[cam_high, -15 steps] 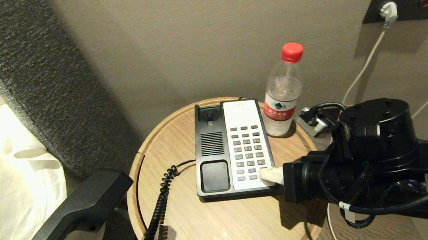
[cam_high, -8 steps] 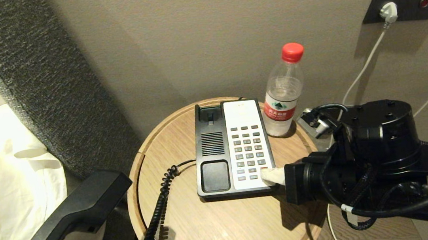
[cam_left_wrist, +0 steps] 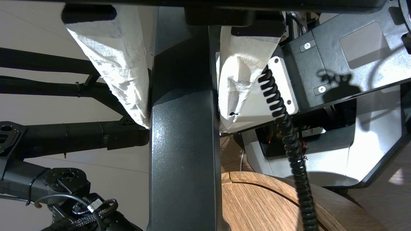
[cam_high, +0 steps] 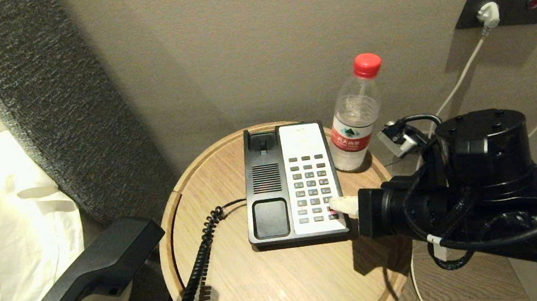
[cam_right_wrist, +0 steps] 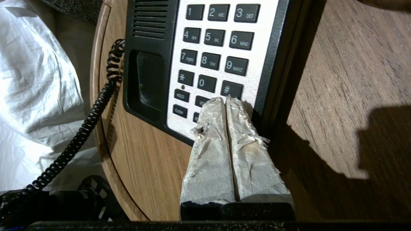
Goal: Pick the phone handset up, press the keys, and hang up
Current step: Dial the number
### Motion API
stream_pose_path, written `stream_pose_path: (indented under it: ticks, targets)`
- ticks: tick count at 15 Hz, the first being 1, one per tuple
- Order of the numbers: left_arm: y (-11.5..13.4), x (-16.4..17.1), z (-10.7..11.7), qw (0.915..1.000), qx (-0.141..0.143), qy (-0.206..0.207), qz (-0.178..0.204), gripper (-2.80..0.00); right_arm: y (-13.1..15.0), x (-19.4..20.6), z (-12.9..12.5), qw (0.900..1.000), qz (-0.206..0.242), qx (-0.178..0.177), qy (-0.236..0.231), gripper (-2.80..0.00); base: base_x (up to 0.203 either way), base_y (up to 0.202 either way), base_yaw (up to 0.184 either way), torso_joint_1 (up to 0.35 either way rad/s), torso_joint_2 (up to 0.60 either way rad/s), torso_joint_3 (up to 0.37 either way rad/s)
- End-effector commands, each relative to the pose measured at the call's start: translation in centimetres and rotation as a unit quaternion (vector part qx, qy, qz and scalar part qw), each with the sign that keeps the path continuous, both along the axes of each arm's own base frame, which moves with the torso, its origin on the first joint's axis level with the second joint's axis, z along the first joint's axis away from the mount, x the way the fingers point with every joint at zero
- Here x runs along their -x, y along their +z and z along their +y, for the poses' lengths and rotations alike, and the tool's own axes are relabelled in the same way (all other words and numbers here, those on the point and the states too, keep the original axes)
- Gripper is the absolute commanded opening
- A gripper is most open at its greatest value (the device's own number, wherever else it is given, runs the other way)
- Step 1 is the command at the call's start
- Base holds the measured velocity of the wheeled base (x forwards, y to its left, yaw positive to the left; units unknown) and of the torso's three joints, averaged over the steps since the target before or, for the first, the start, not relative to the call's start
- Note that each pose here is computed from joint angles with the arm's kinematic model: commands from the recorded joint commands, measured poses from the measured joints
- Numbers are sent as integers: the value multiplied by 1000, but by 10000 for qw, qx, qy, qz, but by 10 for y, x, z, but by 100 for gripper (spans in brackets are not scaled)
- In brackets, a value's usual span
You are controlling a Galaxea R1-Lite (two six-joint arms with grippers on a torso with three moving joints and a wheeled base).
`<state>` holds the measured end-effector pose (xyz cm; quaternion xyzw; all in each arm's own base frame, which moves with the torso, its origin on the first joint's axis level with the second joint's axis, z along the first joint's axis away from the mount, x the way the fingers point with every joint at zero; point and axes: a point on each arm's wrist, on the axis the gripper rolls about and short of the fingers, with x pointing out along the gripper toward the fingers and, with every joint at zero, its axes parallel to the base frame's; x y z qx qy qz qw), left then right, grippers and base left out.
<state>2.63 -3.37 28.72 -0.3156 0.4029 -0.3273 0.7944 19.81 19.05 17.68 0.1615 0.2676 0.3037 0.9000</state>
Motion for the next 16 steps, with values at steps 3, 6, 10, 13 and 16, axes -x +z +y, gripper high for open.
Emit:
stream_pose_path:
  ticks: [3, 6, 10, 13, 16]
  targets:
    - [-1, 0, 0, 10000, -4, 6, 41, -280, 6, 2, -2, 9999, -90, -102, -5, -280, 0, 0, 0, 0, 0, 0]
    - [1, -3, -3, 10000, -31, 23, 44, -280, 9, 5, -5, 9998, -140, -139, -27, -280, 0, 0, 0, 0, 0, 0]
    - [3, -19, -19, 9990, -426, -126, -86, -280, 17, 10, -18, 9993, -259, -219, -185, -280, 0, 0, 0, 0, 0, 0]
    - [6, -26, -26, 9980, -560, -162, -257, -280, 18, 12, -24, 9991, -265, -211, -247, -280, 0, 0, 0, 0, 0, 0]
    - [14, -43, -42, 9964, -771, -105, -340, -280, 22, 16, -33, 9987, -296, -243, -332, -280, 0, 0, 0, 0, 0, 0]
